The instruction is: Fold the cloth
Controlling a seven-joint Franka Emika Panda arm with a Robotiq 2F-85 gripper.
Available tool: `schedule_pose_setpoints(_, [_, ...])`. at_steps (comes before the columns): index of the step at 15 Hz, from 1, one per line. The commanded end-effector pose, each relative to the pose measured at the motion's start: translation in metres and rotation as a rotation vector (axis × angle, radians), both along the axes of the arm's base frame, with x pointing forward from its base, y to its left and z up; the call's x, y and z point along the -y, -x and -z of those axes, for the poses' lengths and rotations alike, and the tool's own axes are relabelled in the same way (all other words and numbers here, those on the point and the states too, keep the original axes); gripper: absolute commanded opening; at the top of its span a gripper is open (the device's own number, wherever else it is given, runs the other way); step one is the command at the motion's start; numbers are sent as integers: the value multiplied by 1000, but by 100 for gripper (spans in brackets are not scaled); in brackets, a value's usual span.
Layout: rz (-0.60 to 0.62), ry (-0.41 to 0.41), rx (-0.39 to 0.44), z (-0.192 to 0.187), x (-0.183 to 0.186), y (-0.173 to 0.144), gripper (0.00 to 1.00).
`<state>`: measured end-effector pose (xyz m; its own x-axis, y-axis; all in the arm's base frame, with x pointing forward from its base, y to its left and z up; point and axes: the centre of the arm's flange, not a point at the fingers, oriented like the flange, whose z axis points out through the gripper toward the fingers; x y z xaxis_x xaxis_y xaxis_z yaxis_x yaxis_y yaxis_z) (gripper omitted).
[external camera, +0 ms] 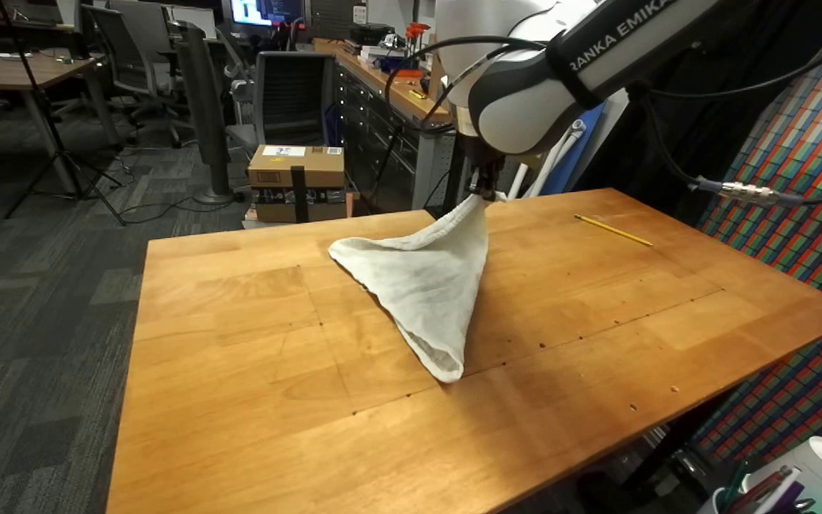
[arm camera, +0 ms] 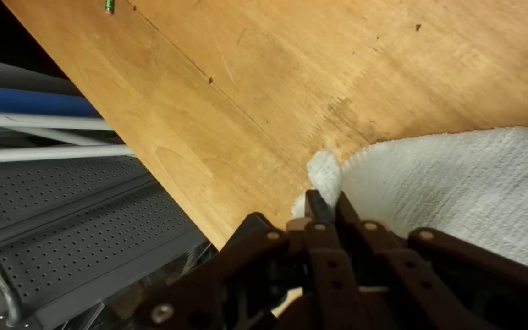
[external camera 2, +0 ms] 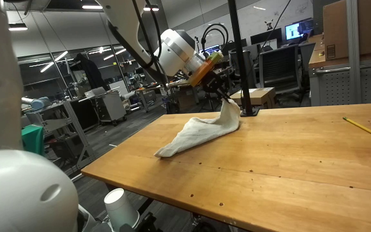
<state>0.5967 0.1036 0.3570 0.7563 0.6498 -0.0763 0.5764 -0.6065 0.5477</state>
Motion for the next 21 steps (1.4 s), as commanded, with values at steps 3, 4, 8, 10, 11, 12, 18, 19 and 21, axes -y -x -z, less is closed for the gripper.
schedule_pose_setpoints(3, [-3,49,39,-26,-24,29,7])
schedule_pose_setpoints(4, [-8,57,48,-30,-27,32,7])
schedule_pose_setpoints(8, [-4,66,57,-46,-35,54,6])
schedule_pose_setpoints(10, [-1,64,52,-54,-36,69,6])
schedule_pose_setpoints(11, [4,65,47,-57,-37,76,7])
schedule_pose_setpoints(12, [9,61,34,-61,-39,86,7])
schedule_pose_setpoints(18, [51,-62,-69,-77,-57,133,6])
schedule_pose_setpoints(19, [54,-86,-90,-78,-59,139,7])
schedule_pose_setpoints(21, [58,-126,-131,-81,-62,148,7])
